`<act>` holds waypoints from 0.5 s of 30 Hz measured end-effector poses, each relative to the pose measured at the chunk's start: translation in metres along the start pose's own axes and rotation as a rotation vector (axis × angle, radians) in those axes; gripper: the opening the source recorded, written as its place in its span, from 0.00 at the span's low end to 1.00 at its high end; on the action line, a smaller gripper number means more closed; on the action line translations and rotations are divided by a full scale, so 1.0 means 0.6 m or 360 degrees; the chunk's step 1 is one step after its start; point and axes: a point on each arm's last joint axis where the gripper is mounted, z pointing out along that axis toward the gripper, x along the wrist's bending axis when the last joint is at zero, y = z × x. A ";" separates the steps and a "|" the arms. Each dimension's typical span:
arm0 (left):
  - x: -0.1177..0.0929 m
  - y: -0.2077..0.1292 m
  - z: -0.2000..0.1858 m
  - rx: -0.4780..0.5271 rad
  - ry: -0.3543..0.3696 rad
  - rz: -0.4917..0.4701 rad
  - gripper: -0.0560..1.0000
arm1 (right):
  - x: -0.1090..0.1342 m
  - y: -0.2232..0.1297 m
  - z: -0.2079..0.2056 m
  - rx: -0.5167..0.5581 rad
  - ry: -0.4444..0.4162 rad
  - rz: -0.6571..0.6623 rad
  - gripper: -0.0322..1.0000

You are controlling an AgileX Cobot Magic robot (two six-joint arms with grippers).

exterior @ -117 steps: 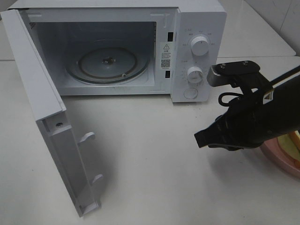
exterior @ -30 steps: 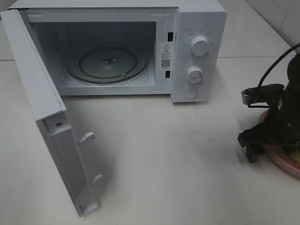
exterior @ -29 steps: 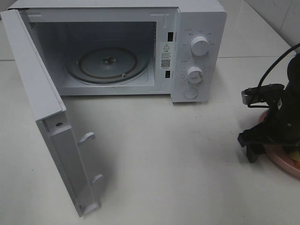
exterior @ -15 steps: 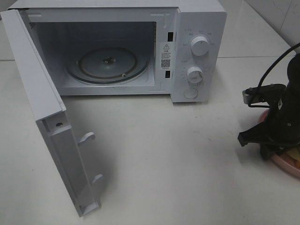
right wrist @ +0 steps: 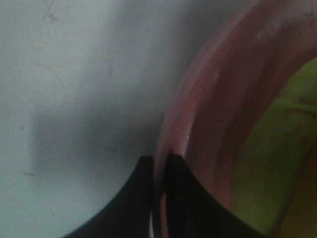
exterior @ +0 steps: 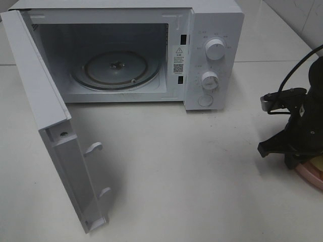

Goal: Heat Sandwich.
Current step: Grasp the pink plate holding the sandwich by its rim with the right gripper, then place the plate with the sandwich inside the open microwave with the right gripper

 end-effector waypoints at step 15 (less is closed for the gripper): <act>0.000 0.000 0.000 0.0000 0.0000 0.0000 0.98 | 0.004 -0.004 -0.001 0.0047 -0.0040 -0.0053 0.09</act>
